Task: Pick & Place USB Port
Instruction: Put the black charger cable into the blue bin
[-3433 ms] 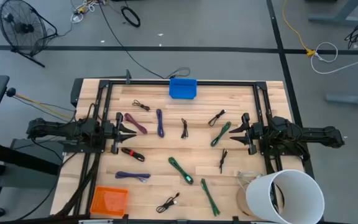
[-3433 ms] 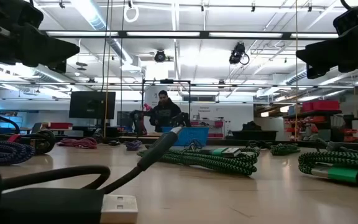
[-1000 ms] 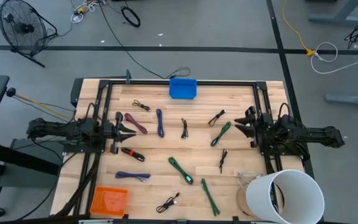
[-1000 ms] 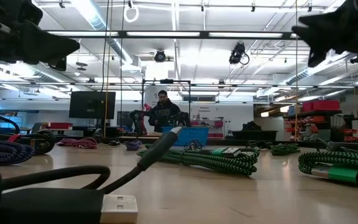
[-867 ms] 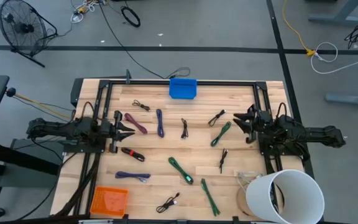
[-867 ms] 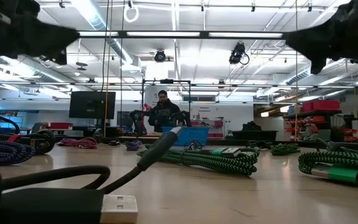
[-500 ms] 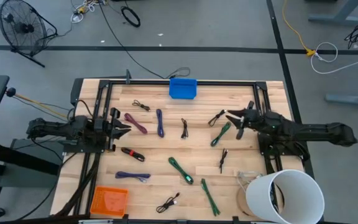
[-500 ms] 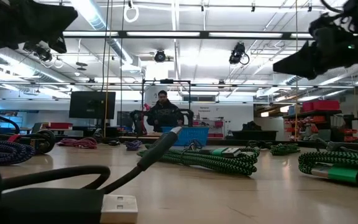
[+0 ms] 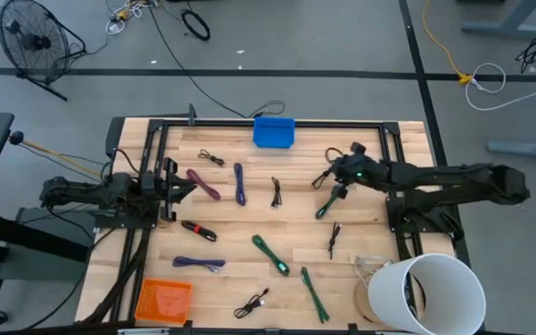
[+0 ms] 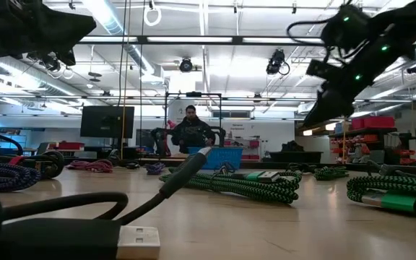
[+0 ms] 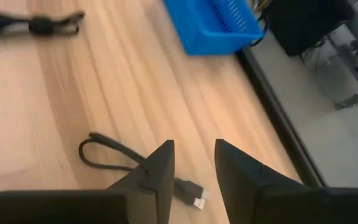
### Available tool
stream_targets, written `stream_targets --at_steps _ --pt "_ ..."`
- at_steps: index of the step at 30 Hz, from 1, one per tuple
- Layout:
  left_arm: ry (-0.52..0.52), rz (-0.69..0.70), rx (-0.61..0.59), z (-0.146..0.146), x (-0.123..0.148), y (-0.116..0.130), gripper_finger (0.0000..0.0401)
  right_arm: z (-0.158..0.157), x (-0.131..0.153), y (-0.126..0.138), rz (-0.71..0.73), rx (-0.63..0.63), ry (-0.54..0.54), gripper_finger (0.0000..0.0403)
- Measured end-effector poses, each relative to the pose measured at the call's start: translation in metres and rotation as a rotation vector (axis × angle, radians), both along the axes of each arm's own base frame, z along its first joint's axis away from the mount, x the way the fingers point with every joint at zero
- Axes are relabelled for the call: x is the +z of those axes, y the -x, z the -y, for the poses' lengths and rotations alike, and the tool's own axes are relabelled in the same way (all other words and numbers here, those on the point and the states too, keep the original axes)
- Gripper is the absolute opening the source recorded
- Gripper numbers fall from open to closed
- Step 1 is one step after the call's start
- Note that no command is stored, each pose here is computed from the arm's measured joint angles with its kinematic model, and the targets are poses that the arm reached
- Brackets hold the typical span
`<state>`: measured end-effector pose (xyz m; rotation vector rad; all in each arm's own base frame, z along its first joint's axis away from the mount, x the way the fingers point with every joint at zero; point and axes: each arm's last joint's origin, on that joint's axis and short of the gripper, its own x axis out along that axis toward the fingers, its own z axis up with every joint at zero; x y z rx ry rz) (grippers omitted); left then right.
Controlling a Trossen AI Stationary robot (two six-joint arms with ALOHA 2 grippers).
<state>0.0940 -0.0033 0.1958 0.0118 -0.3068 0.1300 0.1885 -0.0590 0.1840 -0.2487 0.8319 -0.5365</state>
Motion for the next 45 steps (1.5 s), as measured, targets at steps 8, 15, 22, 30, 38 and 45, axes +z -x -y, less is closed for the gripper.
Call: stream_targets --at_steps 8,15,22,30,38,45 --pt "0.029 0.003 -0.009 0.0 0.0 0.0 0.0053 0.008 -0.021 -0.028 -0.199 0.015 0.0 0.0186" --pt "0.032 0.0 -0.01 0.0 0.0 0.0 0.0053 0.011 -0.034 -0.039 -0.274 0.023 -0.004 0.0271" --pt "0.031 -0.013 -0.011 0.0 -0.002 -0.001 0.0053 0.011 -0.045 -0.041 -0.327 0.033 -0.021 0.0309" --pt "0.031 -0.012 -0.01 0.0 -0.001 0.0 0.0053 0.011 -0.058 -0.044 -0.371 0.047 -0.046 0.0307" --pt "0.031 -0.012 -0.011 0.0 -0.002 0.0 0.0053 0.013 -0.063 -0.051 -0.359 0.073 -0.026 0.0305" --pt "0.032 -0.012 -0.011 0.0 -0.002 0.0 0.0053 0.017 -0.067 -0.05 -0.34 0.096 -0.108 0.0254"
